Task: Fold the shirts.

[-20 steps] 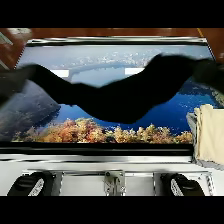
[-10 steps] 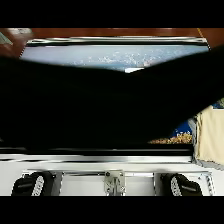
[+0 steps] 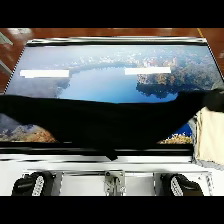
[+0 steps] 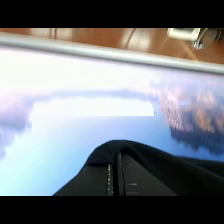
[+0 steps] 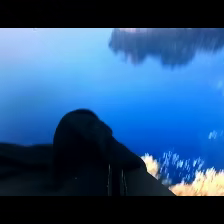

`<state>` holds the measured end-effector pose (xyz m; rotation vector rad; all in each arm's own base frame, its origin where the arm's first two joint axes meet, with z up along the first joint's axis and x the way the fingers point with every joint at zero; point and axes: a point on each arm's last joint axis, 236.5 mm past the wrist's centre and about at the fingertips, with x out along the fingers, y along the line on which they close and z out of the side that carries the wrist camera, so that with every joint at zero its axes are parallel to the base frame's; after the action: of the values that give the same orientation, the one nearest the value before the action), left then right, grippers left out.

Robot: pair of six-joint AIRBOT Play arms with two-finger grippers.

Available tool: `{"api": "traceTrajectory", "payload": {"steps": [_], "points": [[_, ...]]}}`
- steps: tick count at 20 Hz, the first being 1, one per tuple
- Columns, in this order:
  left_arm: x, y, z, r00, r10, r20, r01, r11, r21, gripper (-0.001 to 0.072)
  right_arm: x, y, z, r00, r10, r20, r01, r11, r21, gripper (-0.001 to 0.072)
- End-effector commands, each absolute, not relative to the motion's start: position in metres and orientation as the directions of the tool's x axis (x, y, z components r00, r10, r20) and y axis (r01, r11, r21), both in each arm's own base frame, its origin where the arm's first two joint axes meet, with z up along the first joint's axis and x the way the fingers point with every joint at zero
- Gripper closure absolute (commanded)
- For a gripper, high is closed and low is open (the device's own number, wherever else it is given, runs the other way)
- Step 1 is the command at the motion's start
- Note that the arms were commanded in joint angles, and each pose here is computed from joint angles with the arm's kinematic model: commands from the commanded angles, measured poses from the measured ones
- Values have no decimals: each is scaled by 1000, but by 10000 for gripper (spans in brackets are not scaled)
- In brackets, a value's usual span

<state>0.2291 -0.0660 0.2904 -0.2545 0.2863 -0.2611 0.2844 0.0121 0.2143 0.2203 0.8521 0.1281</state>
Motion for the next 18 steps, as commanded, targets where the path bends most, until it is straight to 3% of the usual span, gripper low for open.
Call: {"api": "traceTrajectory", "payload": {"steps": [1,5,7,10,11,12,13,15,18], "points": [[249,-75,191,842,-361,-400,153,872,-465,667,302,15,108,505,270,-820,117,920,375,648],[265,-84,130,822,-415,-389,71,753,-654,667,389,20,70,648,350,-677,232,755,613,648],[265,-84,115,813,-416,-407,49,745,-665,666,432,16,76,751,356,-556,254,621,741,648],[266,-82,114,818,-410,-404,55,754,-654,667,461,5,60,795,330,-509,281,543,791,627],[267,-82,115,820,-407,-402,57,757,-651,666,459,10,50,771,359,-527,285,545,788,545],[267,-82,115,820,-407,-402,57,757,-651,666,450,21,44,729,417,-543,250,576,778,293],[267,-82,115,820,-407,-402,57,757,-651,666,437,29,42,683,472,-558,182,630,755,135],[267,-82,115,820,-407,-402,59,758,-649,666,394,34,28,538,549,-640,110,707,699,121],[267,-82,115,820,-407,-402,59,759,-648,667,302,9,-21,178,501,-847,185,828,529,123]]}}
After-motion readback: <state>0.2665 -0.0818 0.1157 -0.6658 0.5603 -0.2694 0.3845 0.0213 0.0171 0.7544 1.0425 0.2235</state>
